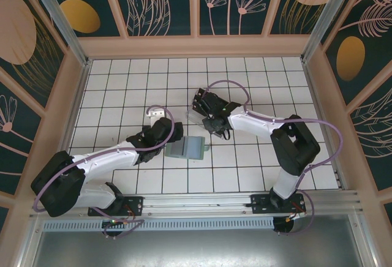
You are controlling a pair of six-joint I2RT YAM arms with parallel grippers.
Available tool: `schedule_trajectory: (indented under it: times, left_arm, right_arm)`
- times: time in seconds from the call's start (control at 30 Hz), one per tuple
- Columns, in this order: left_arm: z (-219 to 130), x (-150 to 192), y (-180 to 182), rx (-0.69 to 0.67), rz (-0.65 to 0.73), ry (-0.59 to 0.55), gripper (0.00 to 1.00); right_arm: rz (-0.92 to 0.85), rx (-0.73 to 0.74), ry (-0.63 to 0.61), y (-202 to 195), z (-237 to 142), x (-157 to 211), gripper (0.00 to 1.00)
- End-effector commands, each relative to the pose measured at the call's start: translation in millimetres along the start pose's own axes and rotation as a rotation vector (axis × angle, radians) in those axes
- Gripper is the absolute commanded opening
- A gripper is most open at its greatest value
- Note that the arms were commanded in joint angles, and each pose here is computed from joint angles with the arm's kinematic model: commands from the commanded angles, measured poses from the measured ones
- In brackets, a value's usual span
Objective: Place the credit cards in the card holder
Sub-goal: Pick up the credit card from the storage box.
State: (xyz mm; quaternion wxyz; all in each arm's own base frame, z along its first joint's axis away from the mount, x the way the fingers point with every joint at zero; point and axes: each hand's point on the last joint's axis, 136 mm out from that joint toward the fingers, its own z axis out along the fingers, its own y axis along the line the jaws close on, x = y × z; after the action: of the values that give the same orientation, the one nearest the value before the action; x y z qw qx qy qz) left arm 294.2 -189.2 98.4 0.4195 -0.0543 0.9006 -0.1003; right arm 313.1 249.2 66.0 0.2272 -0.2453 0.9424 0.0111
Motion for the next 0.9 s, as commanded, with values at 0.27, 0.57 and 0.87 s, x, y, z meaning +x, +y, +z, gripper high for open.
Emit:
schedule_trajectory:
  times: [0.27, 0.57, 0.87]
  left_arm:
    - [2.4, 2.0, 4.2, -0.007, -0.004, 0.002, 0.98]
    - [2.1, 2.3, 3.2, -0.002, -0.002, 0.002, 0.98]
    - [2.3, 2.5, 3.1, 0.000, -0.004, 0.003, 0.99]
  right_arm:
    - [-0.013, -0.046, 0.020, 11.2, -4.4, 11.3, 0.20]
    - [-0.031, 0.011, 0.034, 0.9, -0.3, 14.7, 0.21]
    - [-0.036, 0.012, 0.035, 0.0, -2.5, 16.0, 0.19]
